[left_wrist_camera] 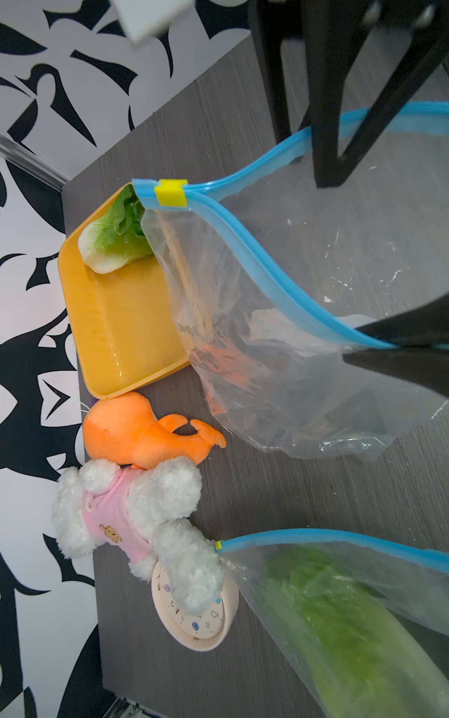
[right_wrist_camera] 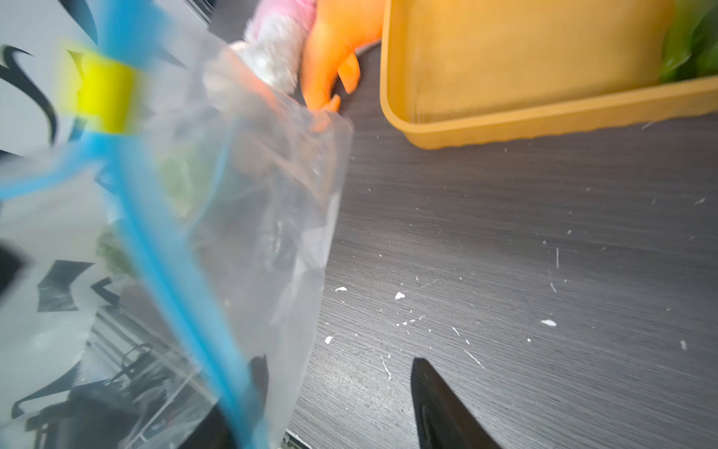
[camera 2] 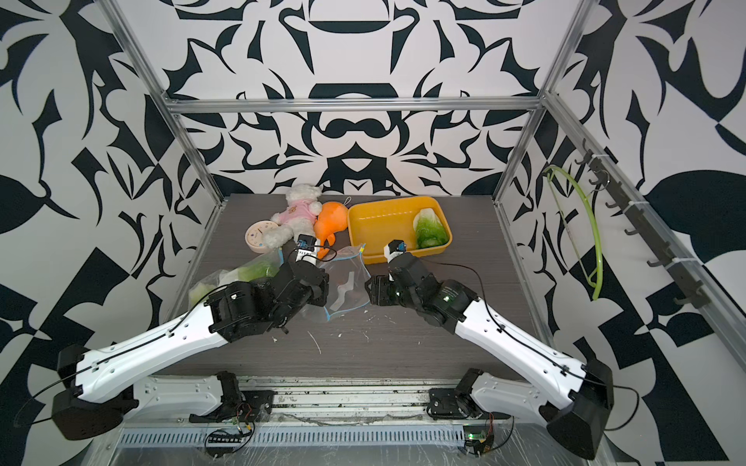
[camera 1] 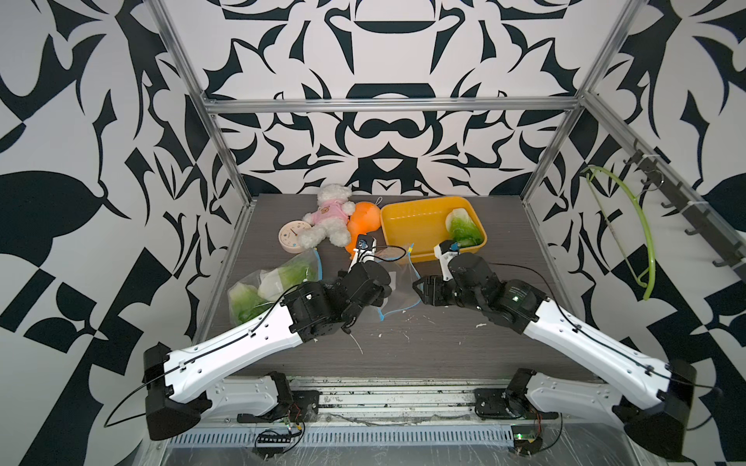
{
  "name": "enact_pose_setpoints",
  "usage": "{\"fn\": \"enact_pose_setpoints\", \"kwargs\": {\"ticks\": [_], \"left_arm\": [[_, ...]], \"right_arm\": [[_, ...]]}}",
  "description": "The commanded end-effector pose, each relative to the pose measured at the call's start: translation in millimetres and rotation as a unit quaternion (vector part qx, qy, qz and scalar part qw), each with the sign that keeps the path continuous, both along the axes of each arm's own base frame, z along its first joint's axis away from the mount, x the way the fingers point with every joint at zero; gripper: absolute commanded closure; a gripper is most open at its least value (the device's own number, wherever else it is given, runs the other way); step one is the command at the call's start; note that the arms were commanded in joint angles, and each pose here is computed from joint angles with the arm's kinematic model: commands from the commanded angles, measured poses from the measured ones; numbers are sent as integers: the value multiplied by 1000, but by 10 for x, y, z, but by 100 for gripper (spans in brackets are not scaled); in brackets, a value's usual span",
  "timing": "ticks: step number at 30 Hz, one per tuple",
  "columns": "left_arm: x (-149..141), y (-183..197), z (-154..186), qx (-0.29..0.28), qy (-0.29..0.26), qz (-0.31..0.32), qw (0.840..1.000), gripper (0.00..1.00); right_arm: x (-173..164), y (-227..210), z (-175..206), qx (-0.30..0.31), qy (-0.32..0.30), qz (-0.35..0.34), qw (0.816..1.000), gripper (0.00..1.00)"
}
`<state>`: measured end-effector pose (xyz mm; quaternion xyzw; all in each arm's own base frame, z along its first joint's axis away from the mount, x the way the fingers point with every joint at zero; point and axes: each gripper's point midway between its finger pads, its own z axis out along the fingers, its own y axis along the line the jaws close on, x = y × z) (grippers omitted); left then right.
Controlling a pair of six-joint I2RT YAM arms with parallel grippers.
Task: Put the chinese cabbages into a zipper bag and zip it
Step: Open the zipper of the food storage bag at the center of the board, then pick up the Chinese cabbage from the basket.
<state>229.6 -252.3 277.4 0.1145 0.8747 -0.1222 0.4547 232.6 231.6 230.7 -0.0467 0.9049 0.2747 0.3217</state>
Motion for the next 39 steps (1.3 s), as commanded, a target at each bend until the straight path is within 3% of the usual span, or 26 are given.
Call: {"fn": "enact_pose_setpoints", "kwargs": {"ticks": [1, 12, 20, 26, 32, 39], "left_arm": [[48, -87, -78, -8, 10, 0, 1000, 100], [166, -158, -201, -7, 26, 3, 1000, 100], [251, -183, -300, -20, 39, 4, 999, 100], [311, -266, -406, -11, 51, -1, 999, 100], [285, -270, -408, -14, 55, -8, 998, 100], [251, -290, -404, -32, 55, -16, 998, 100]], "right_arm": [[38, -47, 305, 1, -38, 2, 999, 39], [41, -93, 594, 35, -50, 6, 998, 38], [479, -506, 710, 60, -63, -69, 994, 36], [976, -837, 536, 97, -29, -149, 984, 33], [1436, -1227, 180, 177, 21, -247, 952, 26], [1789, -1492, -230, 183, 45, -312, 931, 21]]}}
